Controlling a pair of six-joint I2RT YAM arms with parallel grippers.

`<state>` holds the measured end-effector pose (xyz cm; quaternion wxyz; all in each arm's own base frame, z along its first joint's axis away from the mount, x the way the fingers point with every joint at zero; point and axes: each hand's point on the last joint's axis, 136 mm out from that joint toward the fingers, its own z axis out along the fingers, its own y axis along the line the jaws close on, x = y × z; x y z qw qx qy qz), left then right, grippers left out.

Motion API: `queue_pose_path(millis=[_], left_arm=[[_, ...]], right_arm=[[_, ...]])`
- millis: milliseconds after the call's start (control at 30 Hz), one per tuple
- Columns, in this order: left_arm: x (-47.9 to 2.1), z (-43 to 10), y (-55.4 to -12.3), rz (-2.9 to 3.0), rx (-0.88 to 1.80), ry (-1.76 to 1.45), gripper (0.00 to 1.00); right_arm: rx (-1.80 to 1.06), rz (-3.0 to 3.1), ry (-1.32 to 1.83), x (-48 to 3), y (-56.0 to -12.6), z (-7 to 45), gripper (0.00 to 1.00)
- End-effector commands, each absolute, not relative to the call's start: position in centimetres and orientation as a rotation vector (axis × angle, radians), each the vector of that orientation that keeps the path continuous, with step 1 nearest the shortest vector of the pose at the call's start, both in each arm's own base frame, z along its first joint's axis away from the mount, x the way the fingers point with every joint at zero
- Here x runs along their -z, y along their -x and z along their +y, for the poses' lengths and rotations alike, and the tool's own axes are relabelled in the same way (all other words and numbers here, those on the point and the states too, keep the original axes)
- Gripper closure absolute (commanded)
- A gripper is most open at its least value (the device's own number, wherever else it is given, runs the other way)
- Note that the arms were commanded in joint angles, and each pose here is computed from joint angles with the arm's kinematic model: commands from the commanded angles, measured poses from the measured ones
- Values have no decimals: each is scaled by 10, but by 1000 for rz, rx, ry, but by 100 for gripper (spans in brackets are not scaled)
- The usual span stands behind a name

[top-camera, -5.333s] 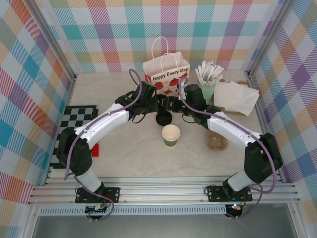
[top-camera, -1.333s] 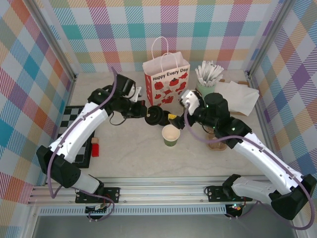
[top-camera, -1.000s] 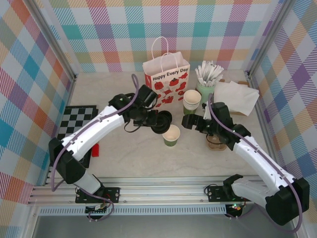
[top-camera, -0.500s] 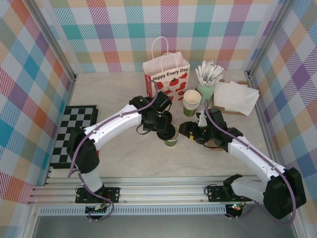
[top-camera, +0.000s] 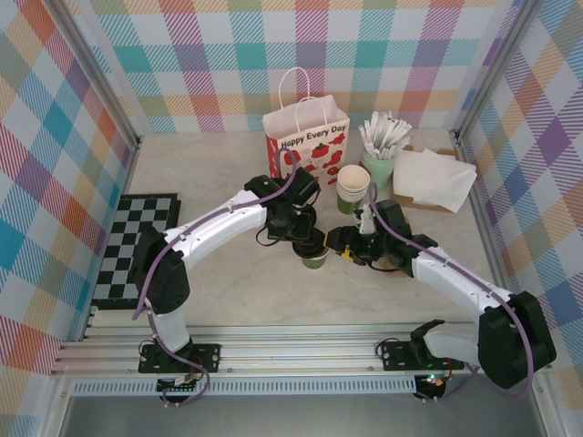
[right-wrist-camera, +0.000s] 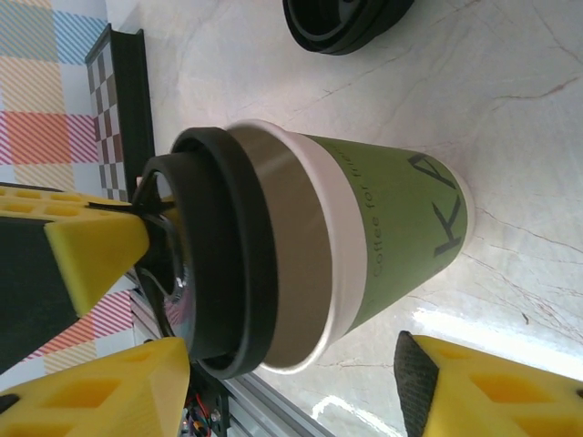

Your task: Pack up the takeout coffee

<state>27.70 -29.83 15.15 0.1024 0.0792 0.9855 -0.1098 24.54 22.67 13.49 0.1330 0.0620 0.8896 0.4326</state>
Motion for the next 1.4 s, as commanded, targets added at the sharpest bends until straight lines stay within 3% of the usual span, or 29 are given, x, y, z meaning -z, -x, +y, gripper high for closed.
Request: queue_pose_path(millis=[0,300,1367], left_arm=[[-154,-310,-274,2903,368,-275,100],[-155,-311,-276,2895,372,-275,100],[-154,-319,-273,2901,292,-358,100]], right_arm=[[-1305,2569,-156,-134,-246,232,41],[-1310,2589,-160,-126,-244,232,51],[-1292,2574,-158,-123,-241,228,59]])
